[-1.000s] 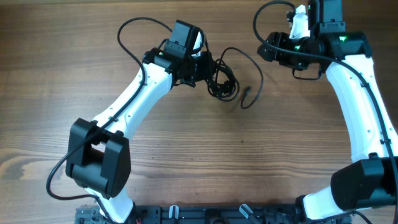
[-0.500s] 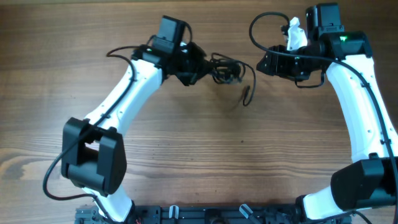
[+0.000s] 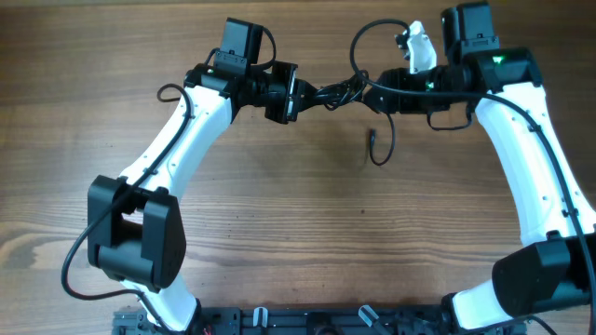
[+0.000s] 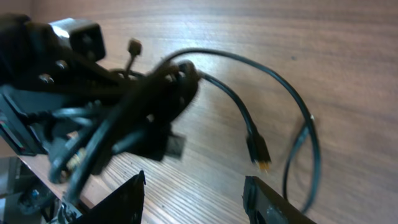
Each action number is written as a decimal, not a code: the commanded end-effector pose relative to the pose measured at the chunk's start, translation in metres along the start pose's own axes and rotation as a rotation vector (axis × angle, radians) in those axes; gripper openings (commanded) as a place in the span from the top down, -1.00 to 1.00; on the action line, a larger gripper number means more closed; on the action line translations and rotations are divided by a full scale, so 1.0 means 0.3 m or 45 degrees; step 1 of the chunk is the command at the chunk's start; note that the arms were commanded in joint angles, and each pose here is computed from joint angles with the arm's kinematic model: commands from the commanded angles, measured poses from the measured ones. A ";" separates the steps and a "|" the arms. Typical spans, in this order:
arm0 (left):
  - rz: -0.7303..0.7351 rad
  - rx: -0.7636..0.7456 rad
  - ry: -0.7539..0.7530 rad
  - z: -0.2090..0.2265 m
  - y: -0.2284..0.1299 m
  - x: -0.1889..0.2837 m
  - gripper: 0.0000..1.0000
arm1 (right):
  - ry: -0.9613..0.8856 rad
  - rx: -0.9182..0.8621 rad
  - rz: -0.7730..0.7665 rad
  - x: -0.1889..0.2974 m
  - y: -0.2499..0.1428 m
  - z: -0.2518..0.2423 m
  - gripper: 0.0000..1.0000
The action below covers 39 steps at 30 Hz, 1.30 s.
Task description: Untangle cables
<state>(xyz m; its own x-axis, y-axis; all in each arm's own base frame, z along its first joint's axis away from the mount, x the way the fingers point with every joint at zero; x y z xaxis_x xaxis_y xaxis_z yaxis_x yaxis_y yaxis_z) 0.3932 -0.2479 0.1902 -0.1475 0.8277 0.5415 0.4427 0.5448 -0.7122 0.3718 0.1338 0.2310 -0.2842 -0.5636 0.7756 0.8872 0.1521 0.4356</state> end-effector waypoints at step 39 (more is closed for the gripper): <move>-0.039 -0.161 -0.028 -0.015 -0.006 0.018 0.92 | 0.133 -0.189 0.046 -0.139 0.035 0.071 0.33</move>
<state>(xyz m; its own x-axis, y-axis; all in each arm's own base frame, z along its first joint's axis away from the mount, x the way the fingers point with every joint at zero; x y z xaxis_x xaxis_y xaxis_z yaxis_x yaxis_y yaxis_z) 0.3982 -0.2420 0.1838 -0.1823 0.7935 0.5806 0.5014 0.5830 -0.6393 0.3808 0.1701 0.2279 -0.2471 -0.6586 0.7108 0.9217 0.0665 0.3821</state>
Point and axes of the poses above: each gripper's point midway between its finger pads, its own x axis back along the fingers, its own z axis along the line the jaws close on, y = z × x, the point moved 2 cm from there along x, back along the fingers, and after that the axes turned 7 degrees about x, right-handed, at the moved point
